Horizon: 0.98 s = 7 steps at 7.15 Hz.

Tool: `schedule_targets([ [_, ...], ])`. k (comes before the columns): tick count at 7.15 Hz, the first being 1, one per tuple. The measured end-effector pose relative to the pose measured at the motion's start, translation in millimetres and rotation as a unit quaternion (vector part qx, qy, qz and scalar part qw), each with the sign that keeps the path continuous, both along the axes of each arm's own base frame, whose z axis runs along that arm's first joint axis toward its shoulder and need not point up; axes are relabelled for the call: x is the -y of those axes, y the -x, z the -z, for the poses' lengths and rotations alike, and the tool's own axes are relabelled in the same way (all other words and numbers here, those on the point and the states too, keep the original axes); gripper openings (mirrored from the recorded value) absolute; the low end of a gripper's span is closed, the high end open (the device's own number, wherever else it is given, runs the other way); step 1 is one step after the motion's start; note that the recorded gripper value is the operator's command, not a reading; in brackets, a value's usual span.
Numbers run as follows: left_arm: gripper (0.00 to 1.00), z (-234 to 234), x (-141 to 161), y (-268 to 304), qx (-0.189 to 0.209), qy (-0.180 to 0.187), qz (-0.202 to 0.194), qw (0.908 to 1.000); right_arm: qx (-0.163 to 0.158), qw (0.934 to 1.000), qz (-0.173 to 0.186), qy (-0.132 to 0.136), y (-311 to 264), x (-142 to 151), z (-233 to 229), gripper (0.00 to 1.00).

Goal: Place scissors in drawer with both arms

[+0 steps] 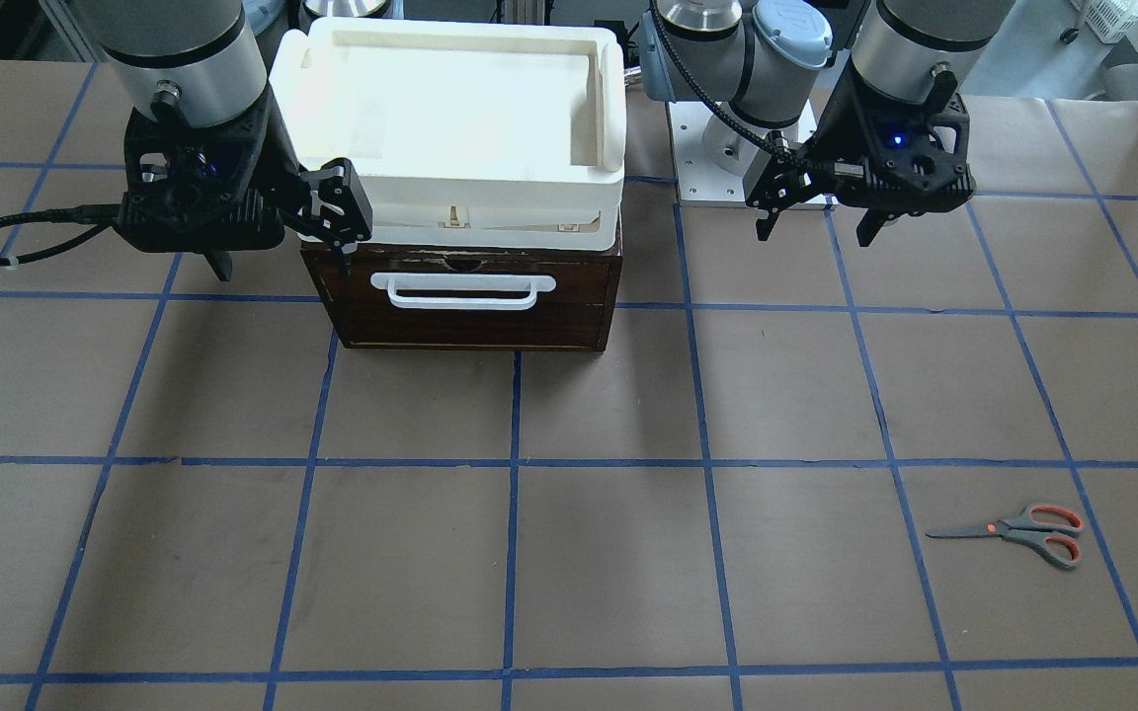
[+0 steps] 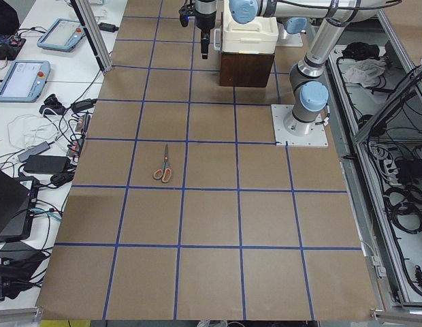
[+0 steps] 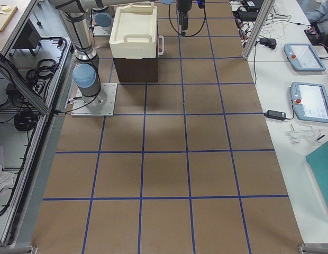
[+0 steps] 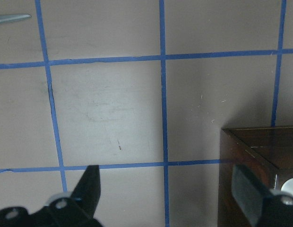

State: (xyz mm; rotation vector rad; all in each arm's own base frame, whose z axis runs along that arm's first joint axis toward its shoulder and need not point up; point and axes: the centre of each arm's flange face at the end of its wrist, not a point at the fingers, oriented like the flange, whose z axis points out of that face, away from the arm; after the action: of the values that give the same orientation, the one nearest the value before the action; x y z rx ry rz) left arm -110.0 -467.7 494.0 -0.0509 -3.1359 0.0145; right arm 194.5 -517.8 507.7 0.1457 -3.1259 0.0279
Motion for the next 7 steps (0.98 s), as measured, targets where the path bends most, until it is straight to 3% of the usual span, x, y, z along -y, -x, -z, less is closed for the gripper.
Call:
schedule_targets([
  [2, 1.00, 3, 6, -15, 0.004, -0.001, 0.011, 0.9999, -0.001, 0.9999, -0.009, -0.014, -2, -7, 14, 1.00],
  [4, 1.00, 7, 14, -58, 0.029, -0.010, 0.052, 0.9982, 0.006, 0.9994, -0.028, -0.022, -17, -9, 26, 1.00],
  [6, 1.00, 21, 31, -107, 0.038, -0.018, 0.151, 0.9877, 0.012, 0.9964, -0.082, -0.017, -27, -8, 29, 1.00],
  [7, 1.00, 31, 43, -123, 0.040, -0.016, 0.203, 0.9783, 0.017, 0.9917, -0.126, -0.022, -35, -8, 34, 1.00],
])
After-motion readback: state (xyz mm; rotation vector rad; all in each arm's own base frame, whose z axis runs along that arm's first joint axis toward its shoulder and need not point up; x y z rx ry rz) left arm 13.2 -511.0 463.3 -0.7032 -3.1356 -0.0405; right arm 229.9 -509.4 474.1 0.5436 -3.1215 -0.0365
